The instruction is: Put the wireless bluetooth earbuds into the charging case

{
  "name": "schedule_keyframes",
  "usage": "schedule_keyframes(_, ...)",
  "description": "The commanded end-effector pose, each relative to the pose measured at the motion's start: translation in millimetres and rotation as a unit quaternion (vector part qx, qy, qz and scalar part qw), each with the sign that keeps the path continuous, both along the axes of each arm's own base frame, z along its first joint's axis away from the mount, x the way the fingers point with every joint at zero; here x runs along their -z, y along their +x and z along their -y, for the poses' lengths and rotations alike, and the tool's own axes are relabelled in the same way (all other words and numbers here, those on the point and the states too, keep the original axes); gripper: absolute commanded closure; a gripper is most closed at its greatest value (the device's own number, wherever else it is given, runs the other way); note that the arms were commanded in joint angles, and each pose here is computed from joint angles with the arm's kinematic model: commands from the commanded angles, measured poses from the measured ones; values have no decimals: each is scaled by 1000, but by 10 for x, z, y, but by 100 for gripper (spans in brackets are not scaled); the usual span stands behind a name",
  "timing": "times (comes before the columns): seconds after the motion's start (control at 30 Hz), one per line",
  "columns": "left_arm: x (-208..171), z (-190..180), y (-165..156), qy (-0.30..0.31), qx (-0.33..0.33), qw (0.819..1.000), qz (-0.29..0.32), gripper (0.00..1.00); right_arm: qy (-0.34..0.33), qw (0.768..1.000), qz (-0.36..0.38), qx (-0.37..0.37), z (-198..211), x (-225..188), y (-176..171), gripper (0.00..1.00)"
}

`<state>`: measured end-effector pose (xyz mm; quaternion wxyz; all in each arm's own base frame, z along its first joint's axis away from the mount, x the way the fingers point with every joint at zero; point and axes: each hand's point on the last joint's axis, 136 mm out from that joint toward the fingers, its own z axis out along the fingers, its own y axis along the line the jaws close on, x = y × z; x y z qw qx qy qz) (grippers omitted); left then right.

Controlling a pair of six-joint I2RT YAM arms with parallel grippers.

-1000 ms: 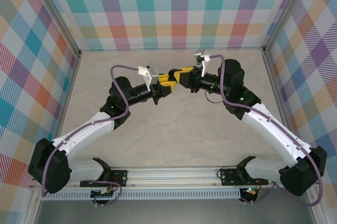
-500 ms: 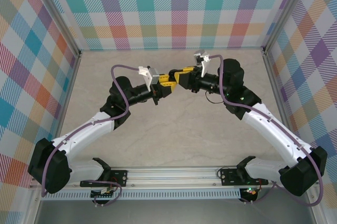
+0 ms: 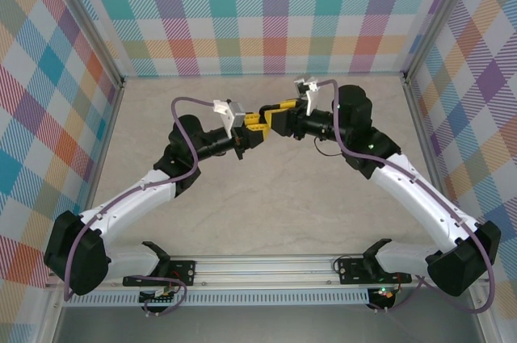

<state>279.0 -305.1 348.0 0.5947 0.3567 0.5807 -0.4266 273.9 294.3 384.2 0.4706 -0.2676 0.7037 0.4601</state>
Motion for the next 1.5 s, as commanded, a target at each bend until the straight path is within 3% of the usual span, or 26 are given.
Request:
schedule_keyframes(0.0, -138, 59, -40, -9, 14, 1000, 9, 94, -4, 1000, 22, 1, 13, -160, -31, 54)
schedule_keyframes(0.37, -88, 65, 9, -4, 6, 1000, 0, 95, -47, 997, 4, 60, 224, -164, 12, 46)
schedule_keyframes(0.73, -79, 70, 28, 2, 3, 1000, 0, 95, -108, 989, -28, 93, 371, 33, 39, 67)
schedule_keyframes(1.47, -91, 87, -18, 4, 17, 1000, 2, 95, -111, 991, -48, 50, 191, 109, 53, 65)
